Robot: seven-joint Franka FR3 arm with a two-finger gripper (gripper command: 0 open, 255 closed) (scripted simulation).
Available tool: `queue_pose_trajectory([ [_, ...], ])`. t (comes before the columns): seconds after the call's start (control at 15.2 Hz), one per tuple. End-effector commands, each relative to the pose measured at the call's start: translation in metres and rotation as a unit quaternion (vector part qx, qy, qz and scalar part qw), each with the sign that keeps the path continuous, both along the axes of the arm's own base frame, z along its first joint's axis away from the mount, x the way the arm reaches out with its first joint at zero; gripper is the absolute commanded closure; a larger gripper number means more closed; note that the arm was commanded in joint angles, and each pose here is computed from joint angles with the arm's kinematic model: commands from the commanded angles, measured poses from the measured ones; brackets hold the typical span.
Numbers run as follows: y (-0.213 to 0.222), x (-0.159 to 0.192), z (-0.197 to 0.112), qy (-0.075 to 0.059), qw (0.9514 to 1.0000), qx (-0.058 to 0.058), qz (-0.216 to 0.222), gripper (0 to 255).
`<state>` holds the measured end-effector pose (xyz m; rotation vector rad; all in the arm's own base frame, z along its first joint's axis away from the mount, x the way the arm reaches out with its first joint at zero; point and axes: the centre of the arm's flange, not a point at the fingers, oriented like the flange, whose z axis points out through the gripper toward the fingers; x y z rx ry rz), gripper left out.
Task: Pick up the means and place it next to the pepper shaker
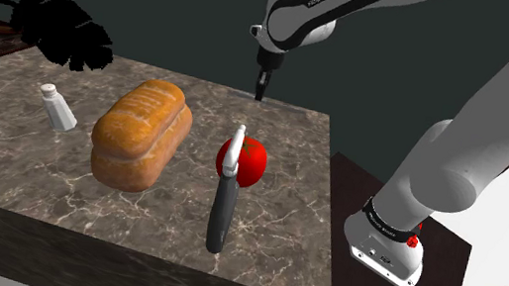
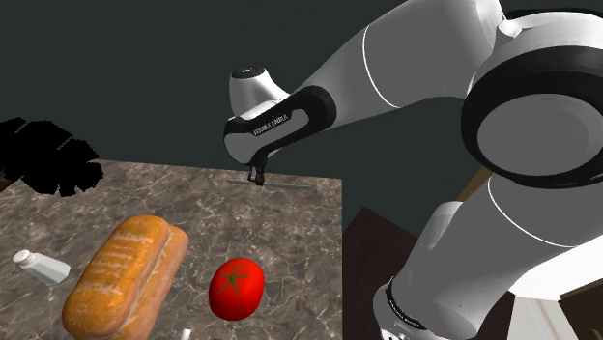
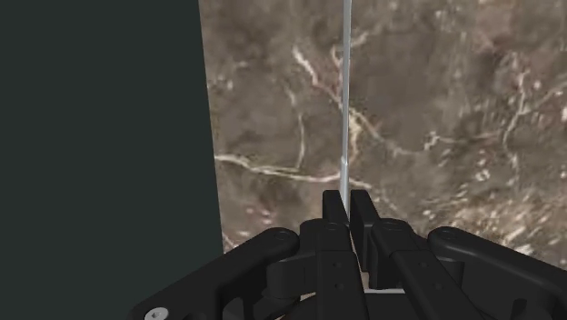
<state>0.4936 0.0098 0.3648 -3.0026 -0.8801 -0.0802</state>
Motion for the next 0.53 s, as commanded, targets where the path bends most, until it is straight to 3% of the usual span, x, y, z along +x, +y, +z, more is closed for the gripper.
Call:
queue_pose_trajectory([
  [0.0,0.000,-0.001,0.010,0.000,1.0000,0.000,0.000,255],
  [0.46,0.000,-0.001,0.047,0.000,1.0000,0.000,0.000,255],
])
